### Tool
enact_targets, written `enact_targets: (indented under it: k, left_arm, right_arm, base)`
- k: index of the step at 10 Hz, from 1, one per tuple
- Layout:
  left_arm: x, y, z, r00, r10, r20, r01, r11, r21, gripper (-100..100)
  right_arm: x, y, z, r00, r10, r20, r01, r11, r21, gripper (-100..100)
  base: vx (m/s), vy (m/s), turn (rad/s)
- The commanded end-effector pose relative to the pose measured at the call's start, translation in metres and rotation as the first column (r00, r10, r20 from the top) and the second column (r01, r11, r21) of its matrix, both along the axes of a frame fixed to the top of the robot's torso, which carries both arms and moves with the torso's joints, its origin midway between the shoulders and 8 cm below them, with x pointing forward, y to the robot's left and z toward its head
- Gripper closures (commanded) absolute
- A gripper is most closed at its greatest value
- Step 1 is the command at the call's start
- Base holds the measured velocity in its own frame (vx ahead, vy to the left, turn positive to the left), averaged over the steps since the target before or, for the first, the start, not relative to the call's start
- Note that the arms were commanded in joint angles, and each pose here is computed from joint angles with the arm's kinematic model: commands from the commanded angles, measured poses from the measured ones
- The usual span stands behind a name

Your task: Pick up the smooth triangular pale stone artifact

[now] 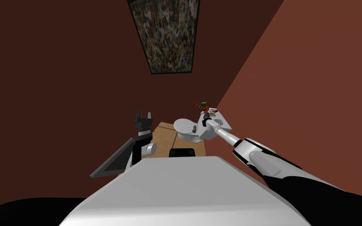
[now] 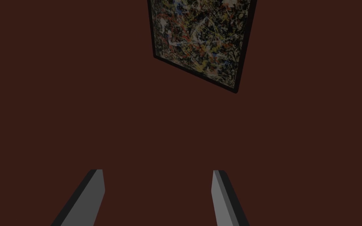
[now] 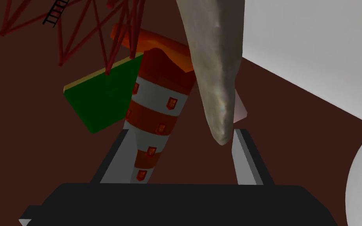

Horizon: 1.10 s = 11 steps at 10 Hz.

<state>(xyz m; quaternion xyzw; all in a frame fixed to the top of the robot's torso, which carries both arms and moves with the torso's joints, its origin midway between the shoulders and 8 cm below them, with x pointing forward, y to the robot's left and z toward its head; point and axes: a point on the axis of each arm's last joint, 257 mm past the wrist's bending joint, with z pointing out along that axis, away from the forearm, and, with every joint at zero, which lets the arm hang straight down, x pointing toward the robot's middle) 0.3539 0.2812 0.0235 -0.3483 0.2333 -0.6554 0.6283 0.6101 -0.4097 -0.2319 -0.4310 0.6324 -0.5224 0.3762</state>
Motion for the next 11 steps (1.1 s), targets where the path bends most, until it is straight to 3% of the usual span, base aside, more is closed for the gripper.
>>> enact_targets:
  k: [1,4,5,6,8,9,10,11]
  left_arm:
    - [0.000,0.000,0.000,1.000,0.000,0.000,0.000,1.000,0.000,0]
    - [0.000,0.000,0.000,1.000,0.000,0.000,0.000,1.000,0.000,0]
    - [0.000,0.000,0.000,1.000,0.000,0.000,0.000,1.000,0.000,0]
    - [0.000,0.000,0.000,1.000,0.000,0.000,0.000,1.000,0.000,0]
    - [0.000,0.000,0.000,1.000,0.000,0.000,0.000,1.000,0.000,0]
    - [0.000,0.000,0.000,1.000,0.000,0.000,0.000,1.000,0.000,0]
    - [0.000,0.000,0.000,1.000,0.000,0.000,0.000,1.000,0.000,0]
    - [0.000,0.000,0.000,1.000,0.000,0.000,0.000,1.000,0.000,0]
  right_arm:
    - [0.000,0.000,0.000,1.000,0.000,0.000,0.000,1.000,0.000,100]
    - [-0.001,0.000,-0.002,1.000,-0.001,-0.003,0.001,1.000,-0.001,100]
    - [-0.001,0.000,-0.002,1.000,-0.001,-0.003,0.001,1.000,-0.001,0]
    - [-0.007,0.009,-0.009,0.999,0.035,0.003,-0.035,0.999,0.017,100]
    - [-0.008,-0.002,-0.006,0.999,0.033,0.013,-0.033,0.998,0.045,100]
    - [-0.016,0.008,-0.014,0.998,0.063,0.013,-0.063,0.997,0.049,100]
    - [-0.023,-0.002,-0.023,0.999,0.054,0.002,-0.054,0.997,0.063,100]
    - [-0.021,-0.006,-0.016,0.998,0.058,0.017,-0.059,0.995,0.077,100]
  base:
    - [-0.007,0.002,-0.004]
    - [0.000,0.000,0.000]
    - [0.000,0.000,0.000]
    - [0.095,0.053,-0.035]
    - [0.084,0.094,-0.010]
    - [0.099,0.089,-0.023]
    - [0.108,0.079,-0.014]
    - [0.050,0.032,-0.007]
